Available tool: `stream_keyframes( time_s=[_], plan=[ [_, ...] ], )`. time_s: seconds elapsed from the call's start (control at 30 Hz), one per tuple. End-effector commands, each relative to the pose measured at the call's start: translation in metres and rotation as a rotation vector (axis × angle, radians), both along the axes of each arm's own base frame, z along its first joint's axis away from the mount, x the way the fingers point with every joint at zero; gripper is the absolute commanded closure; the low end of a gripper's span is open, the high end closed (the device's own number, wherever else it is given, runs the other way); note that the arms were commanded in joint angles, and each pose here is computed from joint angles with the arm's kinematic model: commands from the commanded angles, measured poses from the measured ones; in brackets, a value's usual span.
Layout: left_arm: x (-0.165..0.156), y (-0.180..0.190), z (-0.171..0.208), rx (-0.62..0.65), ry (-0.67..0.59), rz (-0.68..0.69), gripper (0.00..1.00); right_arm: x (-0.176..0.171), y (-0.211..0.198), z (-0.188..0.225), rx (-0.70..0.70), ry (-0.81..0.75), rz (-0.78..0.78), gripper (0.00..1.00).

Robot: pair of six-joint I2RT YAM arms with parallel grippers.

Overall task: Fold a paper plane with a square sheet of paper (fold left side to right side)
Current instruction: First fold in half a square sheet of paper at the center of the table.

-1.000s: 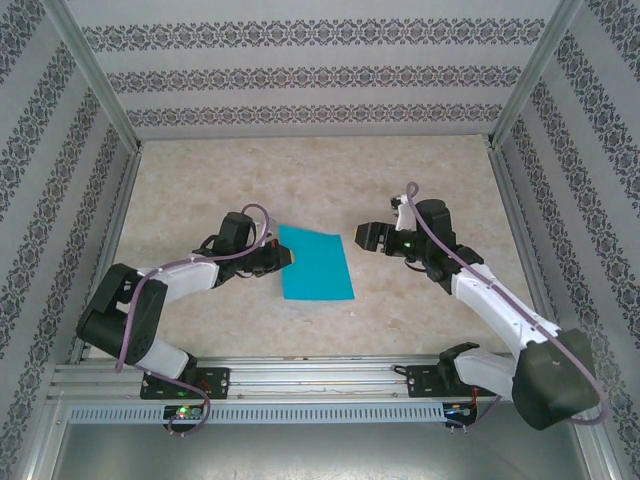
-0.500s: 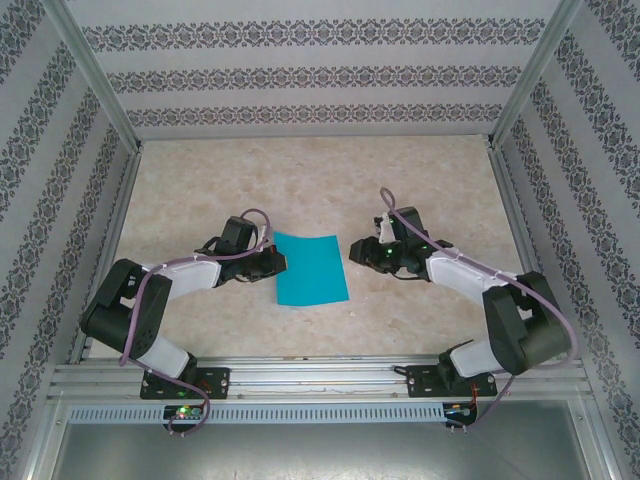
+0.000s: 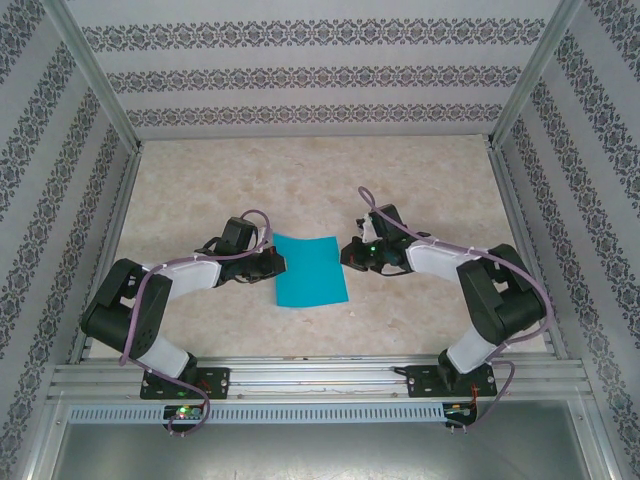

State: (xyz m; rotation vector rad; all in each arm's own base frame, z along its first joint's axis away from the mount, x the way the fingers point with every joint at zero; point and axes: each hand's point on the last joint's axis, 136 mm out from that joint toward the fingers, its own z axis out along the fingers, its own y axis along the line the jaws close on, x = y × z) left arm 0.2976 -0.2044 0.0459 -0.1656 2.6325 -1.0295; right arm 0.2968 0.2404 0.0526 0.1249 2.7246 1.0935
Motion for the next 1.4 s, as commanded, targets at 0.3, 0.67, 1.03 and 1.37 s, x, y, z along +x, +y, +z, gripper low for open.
stream_keyframes(
  time_s=[0.3,0.67,1.03,1.37],
  plan=[
    [0.000,-0.005,-0.007,-0.007,0.033,-0.052,1.00,0.002,0.013,-0.022,-0.014,0.038,0.031,1.00],
    [0.005,-0.019,0.017,-0.105,0.003,-0.069,0.78,-0.013,-0.003,-0.052,-0.132,0.108,0.021,1.00],
    [0.016,-0.042,0.067,-0.304,-0.067,-0.082,0.48,-0.017,-0.008,-0.058,-0.155,0.113,0.012,1.00],
    [0.024,-0.069,0.069,-0.398,-0.053,-0.134,0.41,-0.019,-0.006,-0.056,-0.141,0.105,0.017,1.00]
  ],
)
